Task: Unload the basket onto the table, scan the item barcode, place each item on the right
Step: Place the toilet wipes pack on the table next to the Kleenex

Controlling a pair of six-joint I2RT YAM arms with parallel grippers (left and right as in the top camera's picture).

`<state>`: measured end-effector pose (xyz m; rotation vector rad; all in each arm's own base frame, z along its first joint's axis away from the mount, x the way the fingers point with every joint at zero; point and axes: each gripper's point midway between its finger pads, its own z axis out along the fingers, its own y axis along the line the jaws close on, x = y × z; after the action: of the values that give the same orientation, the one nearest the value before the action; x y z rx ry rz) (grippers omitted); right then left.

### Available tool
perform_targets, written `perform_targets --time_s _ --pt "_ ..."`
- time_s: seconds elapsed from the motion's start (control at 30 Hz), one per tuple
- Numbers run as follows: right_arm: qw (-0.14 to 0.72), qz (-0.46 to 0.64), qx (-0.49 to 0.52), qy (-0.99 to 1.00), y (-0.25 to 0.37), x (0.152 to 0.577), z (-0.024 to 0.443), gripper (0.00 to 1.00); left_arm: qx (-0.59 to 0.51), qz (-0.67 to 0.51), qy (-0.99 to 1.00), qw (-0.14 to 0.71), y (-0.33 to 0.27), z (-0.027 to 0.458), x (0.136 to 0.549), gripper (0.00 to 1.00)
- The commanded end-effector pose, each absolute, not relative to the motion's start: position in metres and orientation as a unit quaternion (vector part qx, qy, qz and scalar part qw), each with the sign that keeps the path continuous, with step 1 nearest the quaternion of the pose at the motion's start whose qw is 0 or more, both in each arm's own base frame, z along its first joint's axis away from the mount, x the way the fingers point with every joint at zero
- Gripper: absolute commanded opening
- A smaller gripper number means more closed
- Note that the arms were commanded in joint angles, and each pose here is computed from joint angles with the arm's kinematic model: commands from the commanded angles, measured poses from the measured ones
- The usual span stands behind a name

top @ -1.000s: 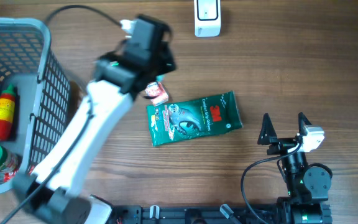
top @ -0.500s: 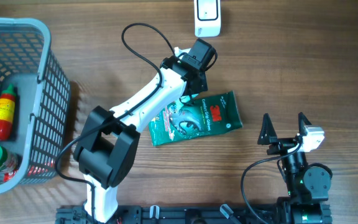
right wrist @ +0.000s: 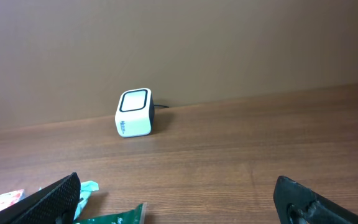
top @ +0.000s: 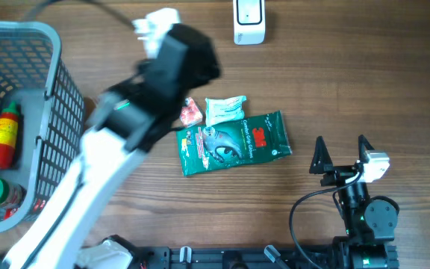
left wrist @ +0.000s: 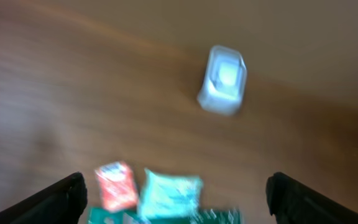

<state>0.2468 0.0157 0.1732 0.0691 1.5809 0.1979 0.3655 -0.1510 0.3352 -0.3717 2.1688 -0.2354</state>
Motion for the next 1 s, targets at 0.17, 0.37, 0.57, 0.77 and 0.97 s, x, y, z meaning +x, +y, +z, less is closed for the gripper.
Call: perform_targets --time_s 0.17,0.37,0.57,0.77,0.97 --pt "0.701 0.09 0.02 0.707 0.019 0.246 0.175 1.0 -0.409 0.039 0.76 0.504 0.058 0.391 0.302 1.0" --pt "0.701 0.091 0.021 0.707 0.019 0.246 0.175 1.0 -0.698 0.083 0.586 0.404 0.156 0.346 0.224 1.0" --pt "0.701 0.091 0.021 0.708 0.019 0.246 0.174 1.0 -0.805 0.12 0.493 0.306 0.213 0.297 0.184 1.0" --pt "0.701 0.091 0.021 0.708 0.019 0.246 0.174 1.0 -0.881 0.082 0.418 0.206 0.253 0.229 0.179 1.0" --pt "0.7 0.091 0.021 0.708 0.019 0.246 0.174 1.0 -0.895 0.094 0.401 0.17 0.282 0.193 0.183 1.0"
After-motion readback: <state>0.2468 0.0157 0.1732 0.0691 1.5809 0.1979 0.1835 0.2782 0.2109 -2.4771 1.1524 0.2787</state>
